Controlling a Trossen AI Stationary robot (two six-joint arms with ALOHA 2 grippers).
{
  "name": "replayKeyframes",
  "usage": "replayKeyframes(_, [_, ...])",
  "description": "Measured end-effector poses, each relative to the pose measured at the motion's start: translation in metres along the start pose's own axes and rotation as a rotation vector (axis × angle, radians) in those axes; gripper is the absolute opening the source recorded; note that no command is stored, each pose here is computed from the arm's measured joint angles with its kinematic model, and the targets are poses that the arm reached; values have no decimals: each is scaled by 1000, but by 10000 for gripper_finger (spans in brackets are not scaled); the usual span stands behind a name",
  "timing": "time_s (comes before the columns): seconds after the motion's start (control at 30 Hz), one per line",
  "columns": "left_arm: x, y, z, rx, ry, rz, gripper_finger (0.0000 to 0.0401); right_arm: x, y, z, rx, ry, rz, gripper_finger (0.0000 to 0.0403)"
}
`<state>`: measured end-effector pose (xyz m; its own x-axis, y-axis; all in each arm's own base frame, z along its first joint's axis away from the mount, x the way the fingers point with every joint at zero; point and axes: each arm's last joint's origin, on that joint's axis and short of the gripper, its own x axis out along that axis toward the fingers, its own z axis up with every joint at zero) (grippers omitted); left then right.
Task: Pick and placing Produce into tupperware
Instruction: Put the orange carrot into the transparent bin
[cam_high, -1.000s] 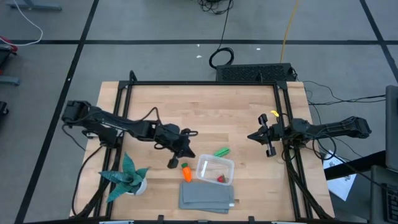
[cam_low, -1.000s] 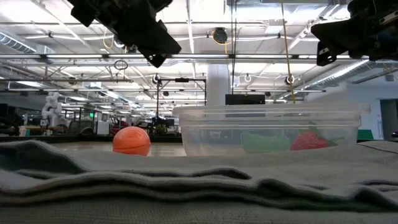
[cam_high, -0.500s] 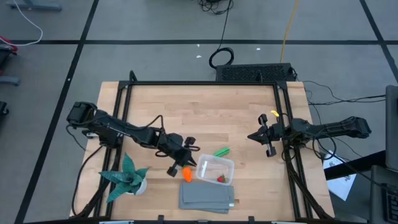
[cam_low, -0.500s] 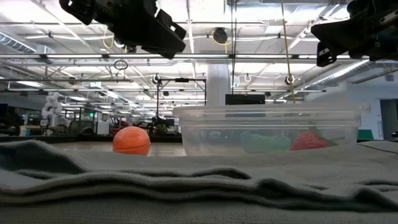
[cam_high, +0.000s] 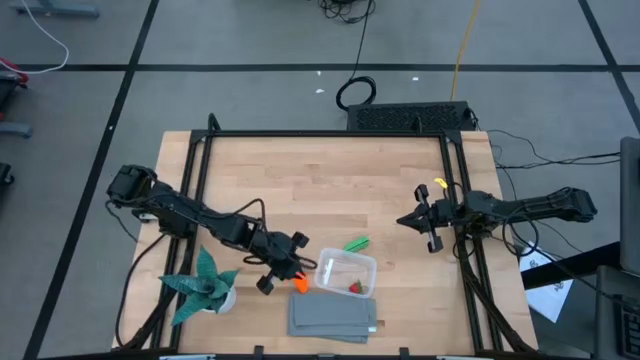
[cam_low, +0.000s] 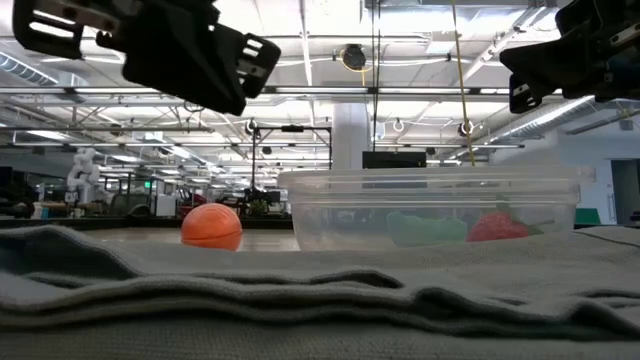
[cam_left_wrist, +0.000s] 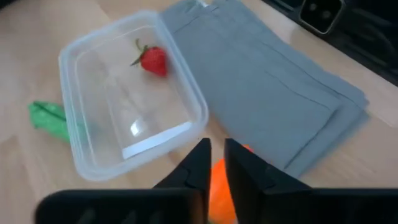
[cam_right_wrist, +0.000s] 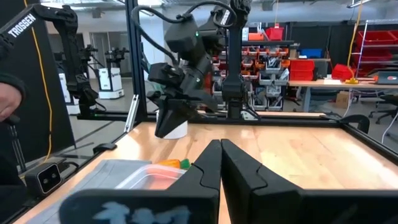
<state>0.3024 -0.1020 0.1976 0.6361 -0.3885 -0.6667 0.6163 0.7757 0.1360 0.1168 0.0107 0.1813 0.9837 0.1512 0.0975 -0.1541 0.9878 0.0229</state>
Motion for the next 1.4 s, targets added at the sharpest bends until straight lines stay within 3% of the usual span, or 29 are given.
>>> replayKeyframes(0.23, [1,-6,2,85,24,59,157,0,0,0,7,2,-1,0])
replayKeyframes(0.5, [1,-6,-2,35,78,85,287,0,0,0,6,3,0,0])
replayKeyframes(0.67, [2,-6,-3,32,82,87,341,0,0,-1,4,10,0,0])
replayKeyframes(0.93, [27,-19,-20,196,244,98,349,0,0,-1,4,14,-1,0])
replayKeyframes(1.4, [32,-34,-23,446,320,65,331,0,0,-4,4,36,-2,0])
